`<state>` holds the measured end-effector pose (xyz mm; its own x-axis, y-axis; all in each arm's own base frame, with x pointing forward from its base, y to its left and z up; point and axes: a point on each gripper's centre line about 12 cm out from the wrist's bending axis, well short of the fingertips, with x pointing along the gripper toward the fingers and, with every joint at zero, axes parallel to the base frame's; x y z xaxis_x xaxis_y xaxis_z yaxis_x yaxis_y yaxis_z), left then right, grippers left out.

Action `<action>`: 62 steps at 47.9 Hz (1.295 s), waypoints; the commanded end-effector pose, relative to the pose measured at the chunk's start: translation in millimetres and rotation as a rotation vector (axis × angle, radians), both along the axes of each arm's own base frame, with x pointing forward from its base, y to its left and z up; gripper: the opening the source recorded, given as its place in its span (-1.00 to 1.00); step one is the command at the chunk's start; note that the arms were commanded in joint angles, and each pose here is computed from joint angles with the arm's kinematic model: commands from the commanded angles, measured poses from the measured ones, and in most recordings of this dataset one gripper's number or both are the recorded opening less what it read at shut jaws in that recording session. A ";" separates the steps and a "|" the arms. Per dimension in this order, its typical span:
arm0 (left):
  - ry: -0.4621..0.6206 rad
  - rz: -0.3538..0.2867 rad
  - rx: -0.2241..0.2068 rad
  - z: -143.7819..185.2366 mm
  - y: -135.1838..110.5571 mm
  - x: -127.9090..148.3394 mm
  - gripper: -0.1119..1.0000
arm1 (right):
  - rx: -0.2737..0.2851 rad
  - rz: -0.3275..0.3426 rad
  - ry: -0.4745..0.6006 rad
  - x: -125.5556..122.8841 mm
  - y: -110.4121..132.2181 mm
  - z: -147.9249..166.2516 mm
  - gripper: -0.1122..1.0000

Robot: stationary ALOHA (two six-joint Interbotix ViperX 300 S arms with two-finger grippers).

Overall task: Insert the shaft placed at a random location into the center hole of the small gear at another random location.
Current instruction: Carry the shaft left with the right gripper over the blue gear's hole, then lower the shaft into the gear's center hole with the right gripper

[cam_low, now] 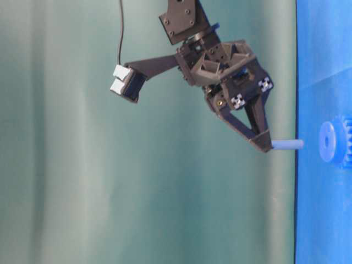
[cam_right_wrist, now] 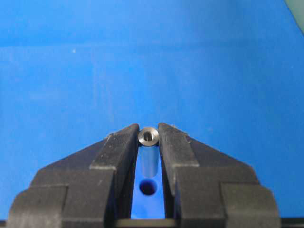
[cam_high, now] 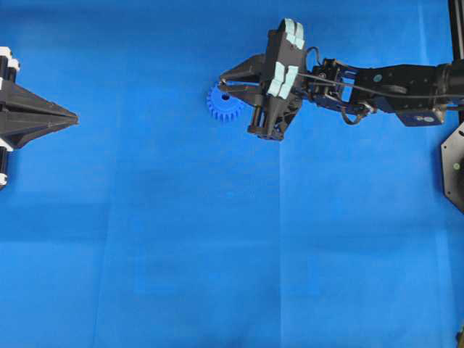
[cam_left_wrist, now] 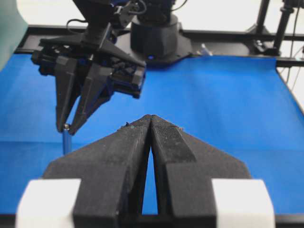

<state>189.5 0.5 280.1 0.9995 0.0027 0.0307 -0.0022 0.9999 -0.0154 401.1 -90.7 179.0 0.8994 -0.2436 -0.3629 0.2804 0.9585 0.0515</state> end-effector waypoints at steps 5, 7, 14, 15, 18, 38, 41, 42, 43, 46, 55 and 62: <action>-0.011 -0.002 -0.009 4.5 -0.3 1.4 -0.79 | -0.009 0.002 -0.034 5.1 -0.4 11.9 -0.73; -0.009 -0.004 -0.014 4.4 -0.6 1.4 -0.79 | -0.008 0.002 -0.031 4.4 -0.3 10.9 -0.73; 0.000 -0.004 -0.017 3.3 -0.6 1.4 -0.79 | -0.002 0.001 -0.015 2.7 0.0 4.6 -0.73; 0.000 -0.004 -0.017 3.3 -0.6 1.4 -0.79 | -0.001 0.001 -0.011 2.5 0.1 2.8 -0.73; 0.000 -0.004 -0.017 3.3 -0.6 1.4 -0.79 | 0.001 -0.001 -0.005 2.8 -0.1 -1.0 -0.73; 0.000 -0.004 -0.017 3.3 -0.6 1.4 -0.79 | 0.009 -0.014 0.027 4.6 -3.8 -23.9 -0.73; 0.000 -0.004 -0.017 3.3 -0.6 1.4 -0.79 | 0.010 -0.014 0.030 4.2 -3.7 -25.0 -0.73; 0.000 -0.004 -0.017 3.3 -0.6 1.4 -0.79 | 0.010 -0.014 0.031 3.8 -3.6 -25.5 -0.73; 0.000 -0.004 -0.017 3.3 -0.6 1.4 -0.79 | 0.009 -0.014 0.028 3.9 -3.7 -24.7 -0.73; 0.000 -0.004 -0.017 3.3 -0.6 1.4 -0.79 | 0.012 -0.016 0.032 3.2 -3.6 -26.8 -0.73; 0.000 -0.004 -0.017 2.9 -0.6 1.1 -0.79 | 0.019 -0.021 0.048 1.8 -3.7 -35.4 -0.73; 0.000 -0.004 -0.017 3.3 -0.6 1.4 -0.79 | 0.027 -0.025 0.063 2.0 -4.0 -45.0 -0.73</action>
